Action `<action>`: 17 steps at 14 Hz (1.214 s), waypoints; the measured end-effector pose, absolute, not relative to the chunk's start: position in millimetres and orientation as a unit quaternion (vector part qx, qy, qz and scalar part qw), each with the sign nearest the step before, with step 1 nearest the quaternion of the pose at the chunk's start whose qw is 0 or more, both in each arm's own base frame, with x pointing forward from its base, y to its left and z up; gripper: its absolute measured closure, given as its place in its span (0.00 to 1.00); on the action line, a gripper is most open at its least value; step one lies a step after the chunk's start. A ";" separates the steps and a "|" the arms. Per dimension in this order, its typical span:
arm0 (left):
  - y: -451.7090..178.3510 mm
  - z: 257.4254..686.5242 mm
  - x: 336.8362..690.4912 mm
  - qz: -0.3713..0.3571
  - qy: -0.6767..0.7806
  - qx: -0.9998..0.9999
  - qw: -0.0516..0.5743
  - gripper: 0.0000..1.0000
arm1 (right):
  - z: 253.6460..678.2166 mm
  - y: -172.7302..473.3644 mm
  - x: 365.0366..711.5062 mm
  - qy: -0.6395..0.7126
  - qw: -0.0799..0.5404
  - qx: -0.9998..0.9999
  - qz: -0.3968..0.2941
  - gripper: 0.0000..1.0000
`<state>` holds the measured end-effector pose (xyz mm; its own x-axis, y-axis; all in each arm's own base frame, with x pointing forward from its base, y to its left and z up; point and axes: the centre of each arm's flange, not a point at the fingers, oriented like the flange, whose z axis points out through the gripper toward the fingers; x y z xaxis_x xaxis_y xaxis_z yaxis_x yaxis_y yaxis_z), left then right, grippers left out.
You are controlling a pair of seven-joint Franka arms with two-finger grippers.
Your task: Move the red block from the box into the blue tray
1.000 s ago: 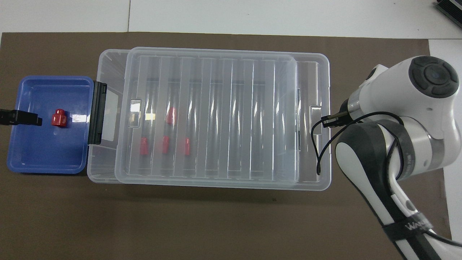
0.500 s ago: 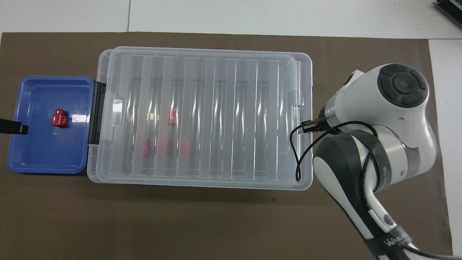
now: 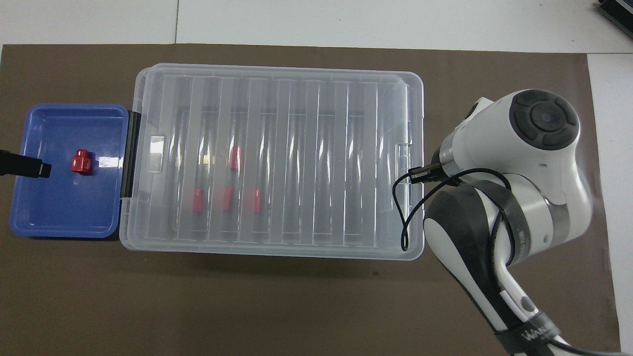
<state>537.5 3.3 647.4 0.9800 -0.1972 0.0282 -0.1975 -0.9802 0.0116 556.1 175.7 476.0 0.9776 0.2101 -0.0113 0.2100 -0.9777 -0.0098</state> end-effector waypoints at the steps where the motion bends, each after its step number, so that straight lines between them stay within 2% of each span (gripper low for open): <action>1: 6.7 641.9 540.7 0.016 -0.084 0.996 0.004 0.00 | 476.0 177.5 555.5 -0.104 0.011 -0.995 0.008 0.99; 4: 4.3 623.9 543.8 0.011 -0.065 0.998 0.005 0.00 | 475.9 179.2 554.9 -0.102 0.017 -0.995 0.009 0.99; 8: -37.7 634.5 539.0 0.006 -0.089 0.996 0.005 0.00 | 476.5 179.3 554.7 -0.102 0.019 -0.995 0.009 0.99; 11: -43.5 634.4 534.6 -0.007 -0.093 0.996 0.006 0.00 | 486.7 168.9 552.7 -0.092 0.020 -0.996 0.009 0.99; 17: -49.3 634.0 534.6 -0.006 -0.098 0.995 0.006 0.00 | 527.3 73.5 551.2 -0.011 0.022 -1.000 0.001 0.99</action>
<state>534.6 -49.3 634.0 0.9807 -0.1954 -0.0099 -0.1952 -0.9807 0.0127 551.2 73.5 527.3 0.9997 0.0224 -0.0014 0.0223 -0.9988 -0.0437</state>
